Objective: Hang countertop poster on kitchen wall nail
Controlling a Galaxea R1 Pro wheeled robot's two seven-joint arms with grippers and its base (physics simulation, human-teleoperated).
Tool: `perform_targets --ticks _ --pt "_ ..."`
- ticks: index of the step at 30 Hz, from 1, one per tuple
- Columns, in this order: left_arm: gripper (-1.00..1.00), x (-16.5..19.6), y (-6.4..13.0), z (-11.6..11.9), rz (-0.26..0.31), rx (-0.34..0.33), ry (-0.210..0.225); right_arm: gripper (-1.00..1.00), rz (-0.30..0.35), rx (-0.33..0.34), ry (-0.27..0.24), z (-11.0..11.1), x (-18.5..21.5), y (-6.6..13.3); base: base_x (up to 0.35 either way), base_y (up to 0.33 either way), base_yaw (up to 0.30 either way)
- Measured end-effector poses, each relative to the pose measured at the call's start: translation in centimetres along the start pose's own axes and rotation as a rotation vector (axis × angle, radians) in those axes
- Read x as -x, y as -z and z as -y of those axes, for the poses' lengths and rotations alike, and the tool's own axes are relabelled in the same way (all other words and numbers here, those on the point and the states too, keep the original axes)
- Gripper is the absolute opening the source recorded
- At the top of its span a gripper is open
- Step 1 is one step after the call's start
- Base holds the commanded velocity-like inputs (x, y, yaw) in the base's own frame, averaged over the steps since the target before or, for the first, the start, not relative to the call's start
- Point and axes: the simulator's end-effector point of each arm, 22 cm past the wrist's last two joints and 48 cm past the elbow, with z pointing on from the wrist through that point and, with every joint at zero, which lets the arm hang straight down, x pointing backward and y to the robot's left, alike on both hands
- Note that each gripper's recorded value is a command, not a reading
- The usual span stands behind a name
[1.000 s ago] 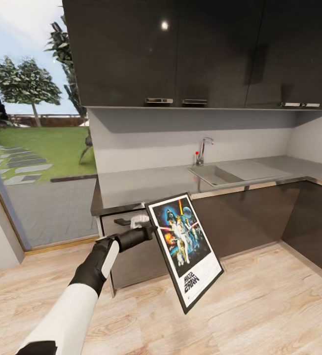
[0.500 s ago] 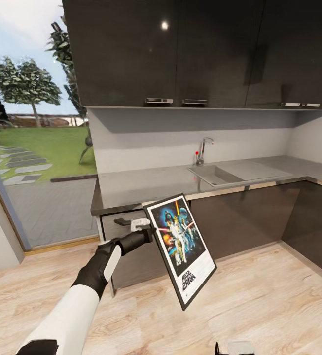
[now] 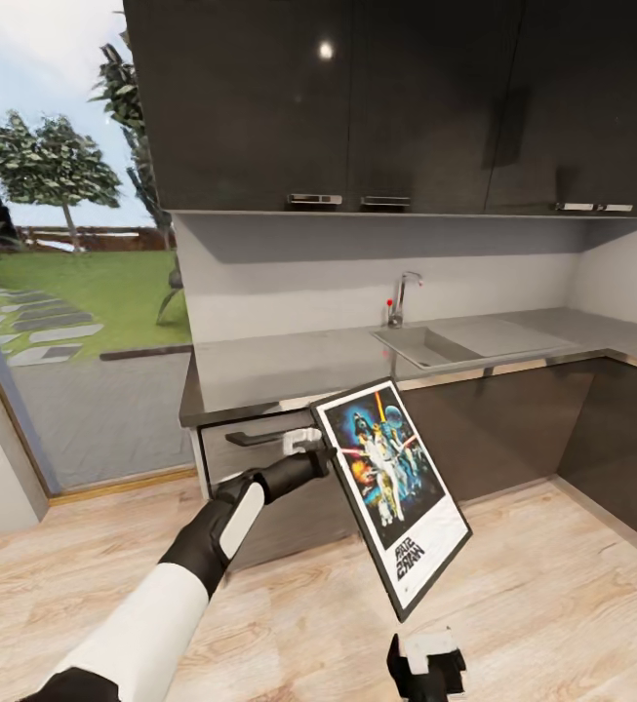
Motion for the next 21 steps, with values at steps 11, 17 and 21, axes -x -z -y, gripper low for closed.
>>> perform_targets --ticks 11,17,21 --pt "-1.0 0.4 -1.7 1.8 0.04 0.093 -0.006 1.0 0.004 -0.008 0.005 -0.7 1.1 0.4 0.0 0.0 0.0" --pt "-1.0 0.9 -1.7 1.4 0.061 0.118 -0.009 1.0 -0.002 -0.008 0.01 -0.8 1.0 0.5 0.0 0.0 0.0" --pt "-1.0 1.1 -1.6 1.2 0.068 0.127 -0.01 1.0 -0.004 -0.007 0.011 -0.8 0.9 0.5 0.0 0.0 0.0"
